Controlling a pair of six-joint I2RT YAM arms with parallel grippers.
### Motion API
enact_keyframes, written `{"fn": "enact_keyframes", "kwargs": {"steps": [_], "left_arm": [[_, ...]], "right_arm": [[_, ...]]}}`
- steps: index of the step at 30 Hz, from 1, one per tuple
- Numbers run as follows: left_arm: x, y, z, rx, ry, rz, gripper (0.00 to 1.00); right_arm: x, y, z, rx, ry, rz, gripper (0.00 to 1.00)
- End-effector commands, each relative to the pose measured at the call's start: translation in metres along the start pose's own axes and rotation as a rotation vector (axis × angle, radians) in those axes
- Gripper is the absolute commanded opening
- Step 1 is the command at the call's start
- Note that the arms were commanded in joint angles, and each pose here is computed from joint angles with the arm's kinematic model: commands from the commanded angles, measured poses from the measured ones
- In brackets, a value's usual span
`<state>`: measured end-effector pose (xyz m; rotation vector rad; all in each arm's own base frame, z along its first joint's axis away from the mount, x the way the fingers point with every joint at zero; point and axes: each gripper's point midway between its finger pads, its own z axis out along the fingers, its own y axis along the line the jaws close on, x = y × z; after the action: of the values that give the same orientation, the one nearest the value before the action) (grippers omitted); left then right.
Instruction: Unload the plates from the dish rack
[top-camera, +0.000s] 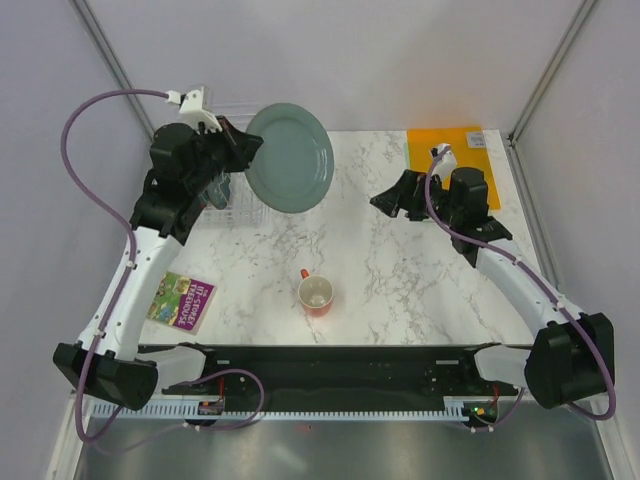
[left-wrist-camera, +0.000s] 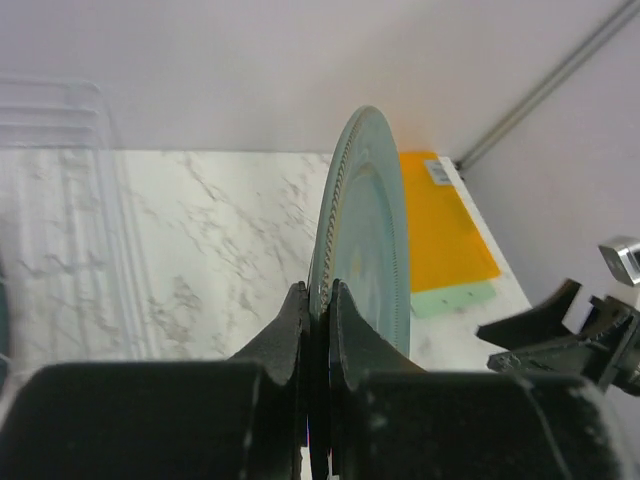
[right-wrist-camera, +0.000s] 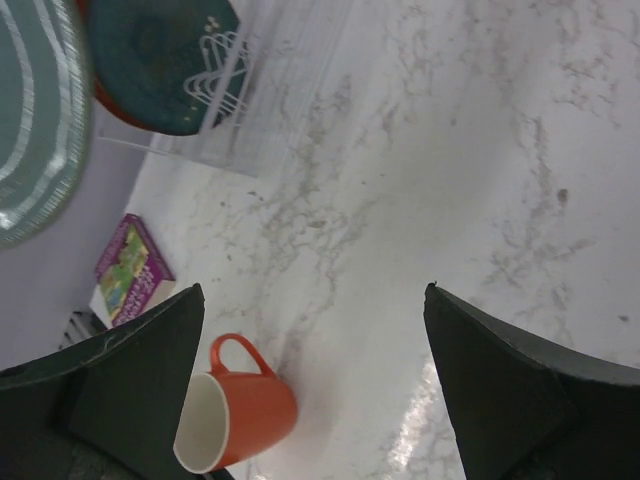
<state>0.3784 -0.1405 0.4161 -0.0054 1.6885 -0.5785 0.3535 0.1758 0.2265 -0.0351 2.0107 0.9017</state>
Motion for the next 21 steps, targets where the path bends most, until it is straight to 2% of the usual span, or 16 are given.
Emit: {"fn": "enact_keyframes", "kwargs": {"steps": [1, 3, 4, 5, 18, 21], "left_arm": [[0.006, -0.044, 0.004, 0.238, -0.038, -0.22, 0.02], [0.025, -0.047, 0.004, 0.26, -0.002, -0.246, 0.02], [0.019, -0.053, 0.002, 0.289, -0.032, -0.263, 0.02], [0.03, -0.055, 0.003, 0.302, -0.012, -0.279, 0.02], [0.046, -0.081, -0.009, 0.402, -0.021, -0.37, 0.02], [0.052, -0.085, -0.012, 0.422, -0.011, -0.379, 0.02]], "right_arm": [[-0.022, 0.061, -0.007, -0.232, -0.113, 0.048, 0.98], [-0.021, 0.072, -0.009, -0.264, -0.126, 0.046, 0.98], [-0.019, 0.073, -0.008, -0.266, -0.122, 0.052, 0.98], [-0.017, 0.073, -0.006, -0.262, -0.117, 0.054, 0.98], [0.007, 0.07, 0.008, -0.26, -0.091, 0.086, 0.98], [0.009, 0.076, 0.009, -0.297, -0.088, 0.083, 0.9]]}}
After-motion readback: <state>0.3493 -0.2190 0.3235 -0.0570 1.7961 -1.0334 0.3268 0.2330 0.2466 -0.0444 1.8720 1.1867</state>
